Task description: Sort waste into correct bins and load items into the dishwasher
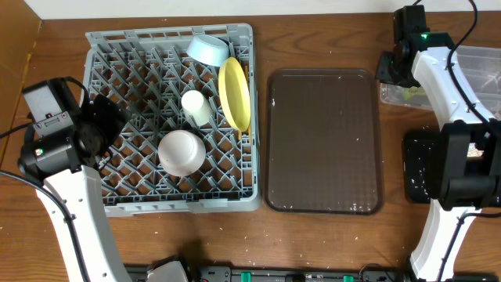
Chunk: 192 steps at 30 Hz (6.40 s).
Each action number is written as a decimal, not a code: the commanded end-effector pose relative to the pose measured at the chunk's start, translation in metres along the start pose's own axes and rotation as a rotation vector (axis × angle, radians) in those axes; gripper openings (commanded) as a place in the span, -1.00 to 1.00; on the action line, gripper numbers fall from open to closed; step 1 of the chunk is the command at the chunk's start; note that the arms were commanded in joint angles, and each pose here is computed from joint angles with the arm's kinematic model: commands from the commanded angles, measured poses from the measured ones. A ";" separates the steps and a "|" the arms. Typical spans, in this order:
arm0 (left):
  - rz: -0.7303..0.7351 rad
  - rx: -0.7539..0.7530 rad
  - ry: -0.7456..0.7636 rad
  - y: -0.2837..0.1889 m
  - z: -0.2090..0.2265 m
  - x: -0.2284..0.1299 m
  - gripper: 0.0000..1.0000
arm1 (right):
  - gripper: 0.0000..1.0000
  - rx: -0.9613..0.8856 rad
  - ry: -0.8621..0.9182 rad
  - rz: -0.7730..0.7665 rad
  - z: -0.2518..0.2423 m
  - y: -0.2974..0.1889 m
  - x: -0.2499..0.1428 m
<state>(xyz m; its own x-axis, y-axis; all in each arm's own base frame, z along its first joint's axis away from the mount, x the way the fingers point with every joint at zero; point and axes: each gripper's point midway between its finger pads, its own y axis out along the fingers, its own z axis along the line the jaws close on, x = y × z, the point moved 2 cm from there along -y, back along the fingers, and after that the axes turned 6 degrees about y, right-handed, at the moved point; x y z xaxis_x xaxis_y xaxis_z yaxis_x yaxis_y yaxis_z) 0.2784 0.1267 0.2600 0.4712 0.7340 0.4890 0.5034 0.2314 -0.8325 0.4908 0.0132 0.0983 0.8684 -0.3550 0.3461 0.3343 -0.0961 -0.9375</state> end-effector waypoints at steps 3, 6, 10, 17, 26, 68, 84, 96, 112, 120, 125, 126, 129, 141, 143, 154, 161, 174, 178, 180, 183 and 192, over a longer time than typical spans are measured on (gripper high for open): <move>-0.008 0.012 -0.012 -0.001 0.002 0.002 0.93 | -0.38 0.107 -0.036 -0.024 0.010 -0.038 0.008; -0.008 0.011 -0.011 -0.001 0.002 0.002 0.93 | -0.38 0.146 -0.038 0.007 0.015 -0.039 0.003; -0.008 0.011 -0.012 -0.001 0.002 0.002 0.93 | -0.38 0.151 -0.040 0.044 0.015 -0.039 -0.005; -0.008 0.011 -0.011 -0.001 0.002 0.002 0.93 | -0.42 -0.014 -0.058 0.111 -0.014 -0.039 -0.023; -0.008 0.011 -0.011 -0.001 0.002 0.002 0.93 | -0.42 -0.033 -0.012 0.117 -0.032 -0.038 -0.019; -0.008 0.011 -0.011 -0.001 0.002 0.002 0.93 | -0.15 0.068 -0.180 0.058 -0.038 -0.049 0.000; -0.008 0.011 -0.012 -0.001 0.002 0.002 0.93 | -0.18 0.119 -0.301 0.081 -0.027 -0.010 0.001; -0.008 0.011 -0.012 -0.001 0.002 0.002 0.93 | -0.71 0.095 -0.282 0.085 -0.029 0.003 0.001; -0.008 0.011 -0.012 -0.001 0.002 0.002 0.93 | -0.91 0.043 -0.022 0.073 -0.035 0.004 0.006; -0.008 0.011 -0.012 -0.001 0.002 0.002 0.93 | -0.86 0.086 -0.101 0.081 -0.024 0.003 0.002; -0.008 0.011 -0.012 -0.001 0.002 0.002 0.93 | -0.86 0.096 -0.149 0.081 -0.018 0.002 0.000; -0.008 0.011 -0.012 -0.001 0.002 0.002 0.93 | -0.86 0.098 -0.153 0.081 -0.017 0.002 0.000; -0.008 0.011 -0.011 -0.001 0.002 0.002 0.93 | -0.86 0.112 -0.154 0.076 -0.014 0.001 0.001; -0.008 0.011 -0.012 -0.001 0.002 0.002 0.93 | -0.85 0.216 -0.284 0.092 0.000 -0.003 -0.005; -0.008 0.011 -0.012 -0.001 0.002 0.002 0.93 | -0.84 0.226 -0.286 0.103 0.001 -0.003 -0.007; -0.008 0.011 -0.012 -0.001 0.002 0.002 0.93 | -0.83 0.258 -0.333 0.128 0.004 -0.005 -0.014; -0.008 0.011 -0.012 -0.001 0.002 0.002 0.93 | -0.63 0.259 -0.321 0.119 0.004 -0.005 -0.012; -0.008 0.011 -0.012 -0.001 0.002 0.002 0.93 | 0.60 0.175 -0.205 -0.032 -0.010 -0.079 0.023; -0.008 0.011 -0.012 -0.001 0.002 0.002 0.93 | 0.99 0.179 -0.186 -0.068 -0.015 -0.118 0.021; -0.008 0.011 -0.012 -0.001 0.002 0.002 0.93 | 0.98 0.182 -0.170 -0.074 -0.019 -0.135 0.016; -0.008 0.011 -0.012 -0.001 0.002 0.002 0.93 | 0.99 0.201 -0.141 -0.057 -0.022 -0.160 0.003; -0.008 0.011 -0.012 -0.001 0.002 0.002 0.93 | 0.99 0.349 -0.263 -0.059 -0.004 -0.217 -0.052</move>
<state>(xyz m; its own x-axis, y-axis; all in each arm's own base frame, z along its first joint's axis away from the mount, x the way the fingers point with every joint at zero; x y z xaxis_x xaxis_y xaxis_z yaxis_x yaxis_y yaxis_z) 0.2784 0.1267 0.2600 0.4710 0.7343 0.4889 0.5034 0.2314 -0.8325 0.3926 0.0240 0.2737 0.8938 -0.1790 0.4112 0.4394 0.1666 -0.8827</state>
